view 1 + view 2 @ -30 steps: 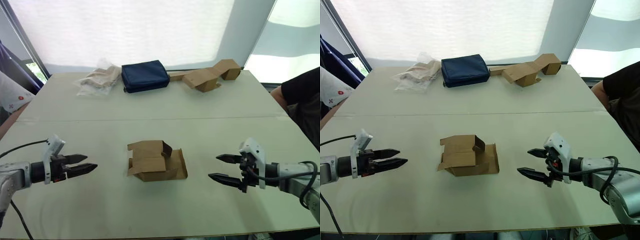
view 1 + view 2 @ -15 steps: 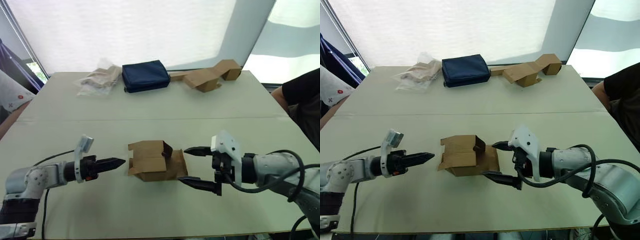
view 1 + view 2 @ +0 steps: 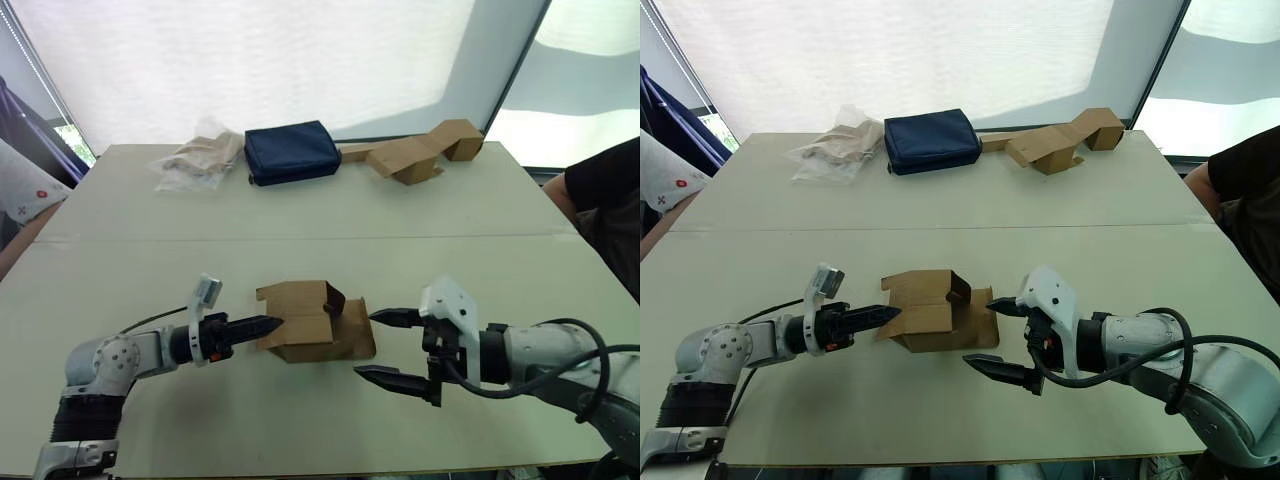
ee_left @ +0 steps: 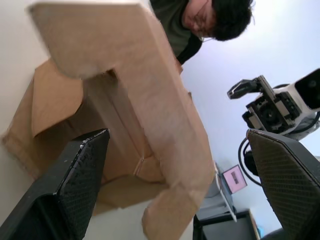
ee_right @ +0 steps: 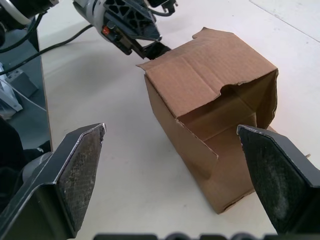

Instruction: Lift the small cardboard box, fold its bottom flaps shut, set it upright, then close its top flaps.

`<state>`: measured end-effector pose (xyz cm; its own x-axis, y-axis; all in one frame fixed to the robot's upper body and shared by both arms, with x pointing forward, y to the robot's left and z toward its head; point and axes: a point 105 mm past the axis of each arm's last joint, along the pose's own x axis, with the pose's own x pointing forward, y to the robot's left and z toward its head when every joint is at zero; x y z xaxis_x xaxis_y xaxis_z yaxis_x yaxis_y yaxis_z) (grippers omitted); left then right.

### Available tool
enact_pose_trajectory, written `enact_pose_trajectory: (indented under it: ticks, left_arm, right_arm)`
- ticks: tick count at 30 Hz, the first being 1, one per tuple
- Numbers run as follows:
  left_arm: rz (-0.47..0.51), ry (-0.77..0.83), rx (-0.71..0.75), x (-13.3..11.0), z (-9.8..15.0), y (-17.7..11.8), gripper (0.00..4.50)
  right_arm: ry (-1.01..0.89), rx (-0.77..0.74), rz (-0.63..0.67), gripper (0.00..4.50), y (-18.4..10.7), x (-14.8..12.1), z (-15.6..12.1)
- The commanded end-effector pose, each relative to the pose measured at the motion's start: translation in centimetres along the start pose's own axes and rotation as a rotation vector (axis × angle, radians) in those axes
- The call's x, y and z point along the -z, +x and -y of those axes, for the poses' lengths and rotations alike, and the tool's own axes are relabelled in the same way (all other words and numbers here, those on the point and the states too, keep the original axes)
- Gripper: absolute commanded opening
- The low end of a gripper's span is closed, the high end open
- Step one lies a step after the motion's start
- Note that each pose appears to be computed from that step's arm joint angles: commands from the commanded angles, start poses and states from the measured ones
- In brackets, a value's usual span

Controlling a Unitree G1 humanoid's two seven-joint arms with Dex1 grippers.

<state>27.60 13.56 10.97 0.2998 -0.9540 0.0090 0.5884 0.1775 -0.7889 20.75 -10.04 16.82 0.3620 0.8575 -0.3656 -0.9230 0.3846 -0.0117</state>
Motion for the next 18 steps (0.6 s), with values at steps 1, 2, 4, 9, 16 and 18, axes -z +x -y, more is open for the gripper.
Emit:
enact_pose_trajectory:
  ticks: [1, 2, 4, 9, 16, 18]
  left_arm:
    - [0.021, 0.017, 0.026, -0.8, 0.5, 0.7, 4.50]
    - [0.021, 0.018, 0.029, -0.9, 0.5, 0.9, 4.50]
    - [0.020, 0.020, 0.032, -1.0, 0.6, 1.1, 4.50]
    - [0.047, 0.019, 0.044, -1.6, 0.7, 1.4, 4.09]
    - [0.041, 0.016, 0.053, -1.4, 0.7, 1.9, 1.67]
    - [0.041, 0.018, 0.058, -1.3, 0.8, 2.0, 0.78]
  right_arm:
    - [-0.044, 0.000, 0.018, 4.42, -0.3, -0.8, -0.4]
    - [-0.044, 0.001, 0.017, 4.42, -0.2, -0.8, -0.4]
    - [-0.043, 0.002, 0.017, 4.42, -0.2, -0.7, -0.4]
    - [-0.041, 0.005, 0.019, 4.50, 0.0, -0.8, -0.4]
    - [-0.037, 0.012, 0.015, 4.50, 0.0, -0.7, -0.3]
    - [-0.033, 0.013, 0.014, 4.50, 0.0, -0.6, -0.3]
